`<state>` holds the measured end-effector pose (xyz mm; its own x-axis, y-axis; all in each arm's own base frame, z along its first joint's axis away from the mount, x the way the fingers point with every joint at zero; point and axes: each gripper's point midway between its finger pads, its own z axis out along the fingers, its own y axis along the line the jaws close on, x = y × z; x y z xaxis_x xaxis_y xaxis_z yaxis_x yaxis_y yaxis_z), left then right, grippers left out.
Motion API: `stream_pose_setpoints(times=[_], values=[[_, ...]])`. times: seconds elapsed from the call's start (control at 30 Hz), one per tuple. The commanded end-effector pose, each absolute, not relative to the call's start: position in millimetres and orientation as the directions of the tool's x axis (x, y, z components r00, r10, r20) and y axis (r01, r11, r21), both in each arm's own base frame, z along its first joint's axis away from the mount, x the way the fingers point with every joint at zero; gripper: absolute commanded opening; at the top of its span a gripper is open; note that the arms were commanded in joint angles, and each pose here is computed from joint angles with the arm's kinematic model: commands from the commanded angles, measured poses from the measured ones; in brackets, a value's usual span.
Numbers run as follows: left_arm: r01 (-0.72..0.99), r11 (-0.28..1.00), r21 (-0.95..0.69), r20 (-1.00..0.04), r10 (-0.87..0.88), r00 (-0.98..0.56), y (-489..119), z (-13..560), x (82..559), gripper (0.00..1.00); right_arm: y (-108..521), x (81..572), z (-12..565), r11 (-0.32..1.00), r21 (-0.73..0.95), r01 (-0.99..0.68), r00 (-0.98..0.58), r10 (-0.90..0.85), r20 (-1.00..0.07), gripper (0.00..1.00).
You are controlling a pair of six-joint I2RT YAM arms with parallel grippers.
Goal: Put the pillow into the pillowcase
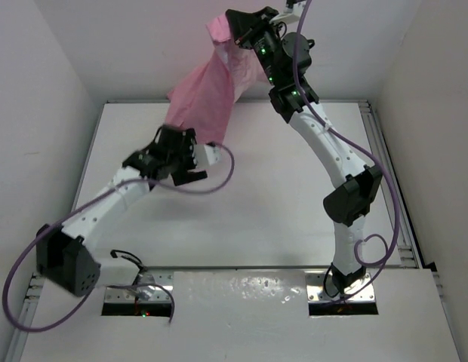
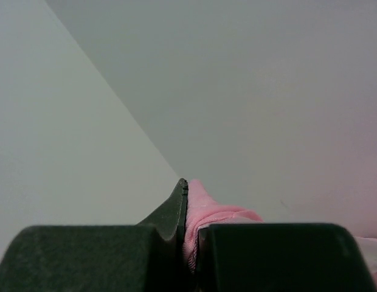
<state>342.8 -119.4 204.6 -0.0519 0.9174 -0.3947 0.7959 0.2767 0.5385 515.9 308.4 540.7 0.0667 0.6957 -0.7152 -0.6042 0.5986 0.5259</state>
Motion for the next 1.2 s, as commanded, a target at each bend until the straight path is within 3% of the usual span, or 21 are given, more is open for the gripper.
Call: stream_pose_setpoints(times=[0.0,0.03,0.07,0.17,0.2,0.33,0.37,0.4,0.5,0.73,0.87,0.9,0.97,1.0,1.1,1.17], values=[[0.44,0.048,0.897,-0.107,0.988,0.109,-85,244,359,1.0,280,480,614,0.561,0.478,-0.676,0.228,0.776,-0.588,0.0],[0.395,-0.057,0.917,-0.02,0.982,0.188,-90,233,354,1.0,280,480,612,0.558,0.479,-0.677,0.223,0.776,-0.589,0.0],[0.191,-0.228,0.955,0.152,0.926,0.346,-111,254,356,1.0,280,479,611,0.556,0.484,-0.676,0.216,0.777,-0.592,0.0],[-0.033,-0.463,0.886,0.403,0.731,0.551,-144,212,324,1.0,280,473,609,0.559,0.477,-0.678,0.207,0.768,-0.606,0.0],[-0.046,-0.495,0.868,0.427,0.695,0.579,-152,202,321,1.0,281,471,607,0.556,0.474,-0.683,0.2,0.766,-0.611,0.0],[-0.06,-0.479,0.876,0.439,0.739,0.511,-175,191,334,1.0,281,456,601,0.559,0.441,-0.702,0.187,0.743,-0.643,0.0],[-0.126,-0.428,0.895,0.438,0.785,0.438,-173,211,341,1.0,284,457,592,0.561,0.444,-0.699,0.172,0.734,-0.657,0.0],[-0.087,-0.455,0.886,0.451,0.804,0.388,-166,193,353,1.0,279,447,600,0.558,0.433,-0.708,0.181,0.736,-0.652,0.0],[-0.176,-0.46,0.871,0.492,0.826,0.274,-159,204,373,1.0,278,435,594,0.556,0.419,-0.718,0.172,0.725,-0.667,0.0],[-0.253,-0.49,0.834,0.549,0.782,0.296,-188,181,404,1.0,278,429,601,0.506,0.429,-0.748,0.138,0.751,-0.645,0.0],[-0.339,-0.398,0.852,0.483,0.848,0.219,-199,211,435,1.0,281,429,598,0.503,0.427,-0.751,0.127,0.745,-0.655,0.0],[-0.372,-0.337,0.865,0.425,0.887,0.184,-199,234,446,0.96,281,430,597,0.507,0.426,-0.749,0.126,0.74,-0.66,0.0],[-0.359,-0.301,0.883,0.368,0.921,0.132,-190,247,459,0.46,279,431,595,0.513,0.423,-0.747,0.127,0.734,-0.667,0.0],[-0.383,-0.262,0.886,0.324,0.94,0.106,-184,263,465,0.0,277,433,594,0.516,0.426,-0.743,0.126,0.733,-0.668,0.0],[-0.432,-0.189,0.882,0.238,0.969,0.062,-165,291,460,0.0,266,441,593,0.535,0.436,-0.724,0.139,0.732,-0.667,0.0],[-0.395,-0.071,0.916,0.105,0.992,0.066,-150,309,451,0.0,257,447,592,0.55,0.441,-0.709,0.15,0.729,-0.668,0.0]])
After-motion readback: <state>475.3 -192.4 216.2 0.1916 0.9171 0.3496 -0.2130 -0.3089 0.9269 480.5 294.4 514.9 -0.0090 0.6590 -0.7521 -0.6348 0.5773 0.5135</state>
